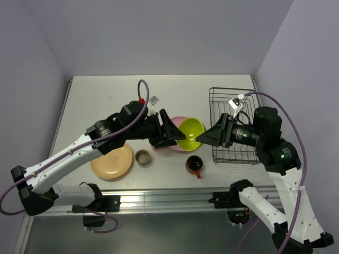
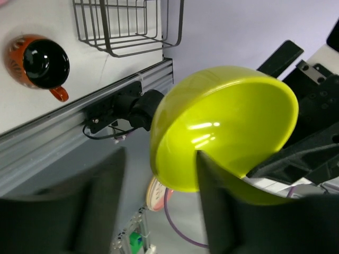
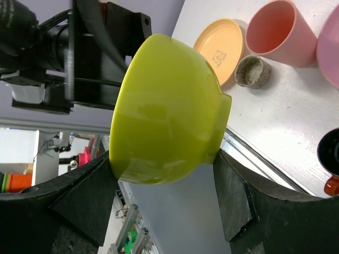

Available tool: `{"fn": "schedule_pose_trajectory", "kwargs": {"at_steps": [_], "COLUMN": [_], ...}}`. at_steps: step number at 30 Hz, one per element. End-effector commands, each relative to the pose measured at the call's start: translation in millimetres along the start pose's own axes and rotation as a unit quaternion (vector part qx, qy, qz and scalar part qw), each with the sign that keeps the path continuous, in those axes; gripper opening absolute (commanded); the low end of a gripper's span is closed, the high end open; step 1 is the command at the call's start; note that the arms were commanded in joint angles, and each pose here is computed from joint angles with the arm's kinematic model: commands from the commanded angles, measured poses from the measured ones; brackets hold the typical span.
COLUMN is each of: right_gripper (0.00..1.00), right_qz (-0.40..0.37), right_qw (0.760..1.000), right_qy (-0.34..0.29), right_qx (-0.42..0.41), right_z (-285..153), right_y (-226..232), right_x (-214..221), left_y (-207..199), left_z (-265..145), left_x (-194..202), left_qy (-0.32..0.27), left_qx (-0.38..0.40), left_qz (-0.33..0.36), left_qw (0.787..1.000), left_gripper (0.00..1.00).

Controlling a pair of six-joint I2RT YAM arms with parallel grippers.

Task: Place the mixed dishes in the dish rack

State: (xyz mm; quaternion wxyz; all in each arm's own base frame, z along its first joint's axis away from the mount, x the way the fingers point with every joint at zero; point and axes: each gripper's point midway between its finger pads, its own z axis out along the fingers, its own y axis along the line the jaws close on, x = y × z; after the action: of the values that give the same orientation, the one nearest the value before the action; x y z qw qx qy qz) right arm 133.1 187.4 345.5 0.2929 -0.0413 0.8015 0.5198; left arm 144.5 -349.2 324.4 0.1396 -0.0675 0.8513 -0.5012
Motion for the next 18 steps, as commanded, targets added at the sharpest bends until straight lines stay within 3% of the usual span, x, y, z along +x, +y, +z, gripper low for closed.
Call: {"fn": "schedule_pose_trajectory", "kwargs": {"at_steps": [1,2,6,9,10,13,16,18], "right_gripper": [0.0,0.0,0.0,0.0,0.0,0.0,0.0,0.0], "right_qz": [-0.03,-0.031,-0.026,-0.035,-0.043,-0.033,-0.037,-0.038], "right_qw": [0.999,0.999,0.998,0.989,0.976,0.944,0.884,0.827], "right_qy": [-0.032,-0.031,-0.037,-0.064,-0.095,-0.109,-0.123,-0.12], "right_qx": [-0.003,0.003,0.047,0.131,0.192,0.31,0.449,0.548], "right_z": [0.5,0.5,4.6,0.3,-2.3,-6.6,-19.3,-26.0], "right_y": [10.6,10.1,-1.5,-23.3,-41.5,-81.0,-130.8,-170.6], "right_x": [-20.7,-22.5,-36.0,-56.0,-77.6,-105.1,-135.2,-154.1], "left_y": [-29.1,-28.1,-21.9,22.9,38.8,50.8,63.4,77.8], "left_z": [-15.4,-14.2,-17.2,-27.4,-36.9,-47.9,-43.3,-44.7], "left_x": [-7.7,-12.4,-25.2,-48.9,-60.9,-76.5,-81.8,-85.2], "left_qy": [-0.007,-0.01,-0.02,-0.069,-0.093,-0.101,-0.088,-0.089], "left_qx": [0.055,0.053,0.024,-0.087,-0.127,-0.159,-0.196,-0.227], "left_qz": [0.019,0.017,0.014,-0.001,-0.004,0.025,0.074,0.095], "left_qw": [0.998,0.998,0.999,0.994,0.988,0.982,0.974,0.965], "left_gripper": [0.66,0.73,0.8,0.81,0.82,0.8,0.77,0.76]}}
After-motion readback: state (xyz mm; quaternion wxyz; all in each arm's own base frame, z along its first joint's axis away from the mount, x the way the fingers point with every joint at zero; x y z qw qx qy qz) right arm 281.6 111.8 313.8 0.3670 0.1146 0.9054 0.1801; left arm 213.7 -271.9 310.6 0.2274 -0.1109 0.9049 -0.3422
